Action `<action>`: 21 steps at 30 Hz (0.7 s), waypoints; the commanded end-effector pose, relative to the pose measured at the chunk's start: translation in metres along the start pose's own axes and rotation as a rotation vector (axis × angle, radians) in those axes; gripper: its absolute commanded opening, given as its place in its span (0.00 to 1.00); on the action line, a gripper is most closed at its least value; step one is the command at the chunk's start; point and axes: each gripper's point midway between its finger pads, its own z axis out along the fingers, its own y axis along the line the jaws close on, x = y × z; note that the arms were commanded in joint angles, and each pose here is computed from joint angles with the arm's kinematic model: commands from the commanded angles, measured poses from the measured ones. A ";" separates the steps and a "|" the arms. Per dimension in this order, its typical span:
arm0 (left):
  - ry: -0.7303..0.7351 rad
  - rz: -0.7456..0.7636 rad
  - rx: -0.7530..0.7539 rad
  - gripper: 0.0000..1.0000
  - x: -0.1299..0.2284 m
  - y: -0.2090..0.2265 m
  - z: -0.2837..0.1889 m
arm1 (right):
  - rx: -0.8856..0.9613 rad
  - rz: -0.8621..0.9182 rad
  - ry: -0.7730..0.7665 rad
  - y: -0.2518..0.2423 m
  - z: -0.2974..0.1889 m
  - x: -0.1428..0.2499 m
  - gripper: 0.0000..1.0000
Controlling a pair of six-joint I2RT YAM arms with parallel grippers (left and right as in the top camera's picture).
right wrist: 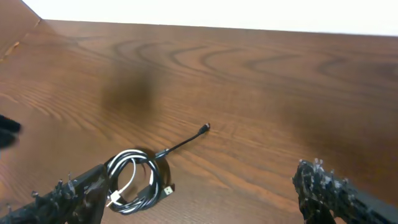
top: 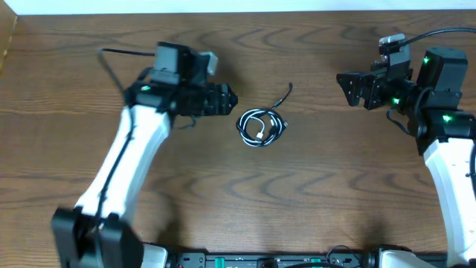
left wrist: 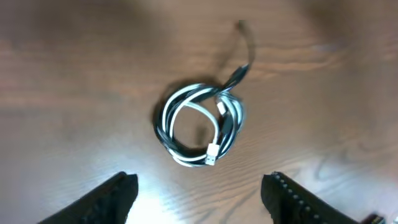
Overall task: Untangle cables
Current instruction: 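Move the left gripper down onto the cable bundle and grasp it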
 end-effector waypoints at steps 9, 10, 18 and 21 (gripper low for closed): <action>0.167 -0.335 -0.321 0.50 0.044 0.046 0.093 | -0.011 0.083 0.020 0.001 0.006 0.002 0.90; 0.177 -0.334 -0.324 0.50 0.047 0.048 0.100 | -0.011 0.084 0.022 0.001 0.006 0.002 0.90; 0.196 -0.383 -0.340 0.42 0.054 0.060 0.131 | -0.011 0.095 0.040 0.001 0.005 0.007 0.90; 0.187 -0.374 -0.332 0.42 0.052 0.059 0.139 | -0.011 0.095 0.040 0.001 0.005 0.007 0.91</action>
